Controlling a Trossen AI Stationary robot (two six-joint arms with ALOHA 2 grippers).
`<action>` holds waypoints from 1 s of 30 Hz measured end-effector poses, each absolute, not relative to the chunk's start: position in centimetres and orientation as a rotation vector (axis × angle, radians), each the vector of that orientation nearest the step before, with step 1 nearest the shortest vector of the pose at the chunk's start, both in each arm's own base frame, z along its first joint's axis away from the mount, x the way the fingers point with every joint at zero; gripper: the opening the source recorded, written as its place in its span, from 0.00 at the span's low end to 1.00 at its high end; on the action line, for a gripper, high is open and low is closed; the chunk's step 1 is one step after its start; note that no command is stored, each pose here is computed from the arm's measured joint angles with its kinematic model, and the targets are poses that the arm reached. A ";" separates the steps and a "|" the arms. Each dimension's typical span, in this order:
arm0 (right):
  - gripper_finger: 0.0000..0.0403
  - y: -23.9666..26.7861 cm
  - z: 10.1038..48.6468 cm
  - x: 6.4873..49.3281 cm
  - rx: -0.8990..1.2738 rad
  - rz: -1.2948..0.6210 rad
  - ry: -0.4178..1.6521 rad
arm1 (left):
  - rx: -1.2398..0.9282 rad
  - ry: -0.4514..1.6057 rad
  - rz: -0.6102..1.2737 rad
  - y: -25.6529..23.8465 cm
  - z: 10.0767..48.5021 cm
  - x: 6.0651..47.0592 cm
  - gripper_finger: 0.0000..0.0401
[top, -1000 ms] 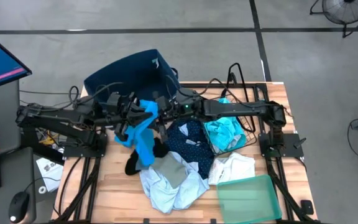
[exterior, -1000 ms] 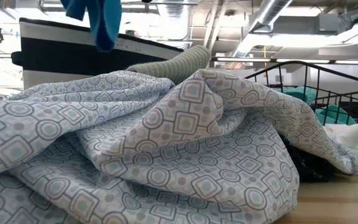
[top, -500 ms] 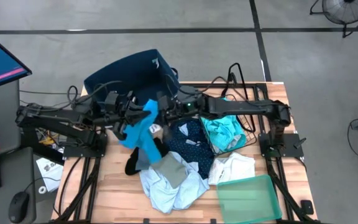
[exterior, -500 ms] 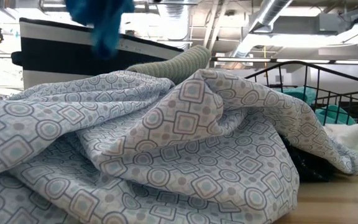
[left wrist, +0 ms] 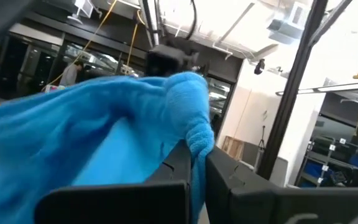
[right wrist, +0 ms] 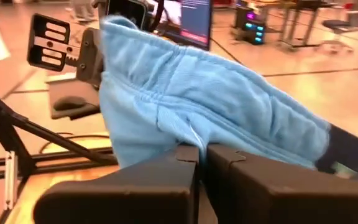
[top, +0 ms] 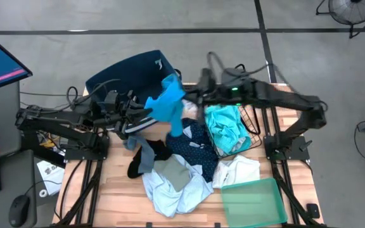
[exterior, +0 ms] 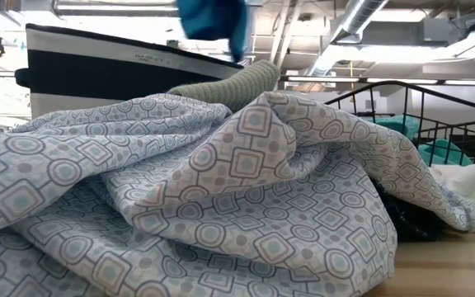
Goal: Pick & Place Cloths
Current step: Put the blue shorts into the wire basket
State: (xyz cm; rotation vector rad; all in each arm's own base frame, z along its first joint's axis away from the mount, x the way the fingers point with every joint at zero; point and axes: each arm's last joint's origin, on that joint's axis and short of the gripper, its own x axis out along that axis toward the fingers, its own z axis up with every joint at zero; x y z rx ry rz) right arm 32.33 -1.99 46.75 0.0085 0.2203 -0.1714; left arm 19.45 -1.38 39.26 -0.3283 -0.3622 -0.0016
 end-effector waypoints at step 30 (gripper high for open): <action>0.00 0.0 40.9 18.3 0.321 -0.778 0.897 | -0.282 -0.360 0.004 -1.4 39.2 19.5 0.00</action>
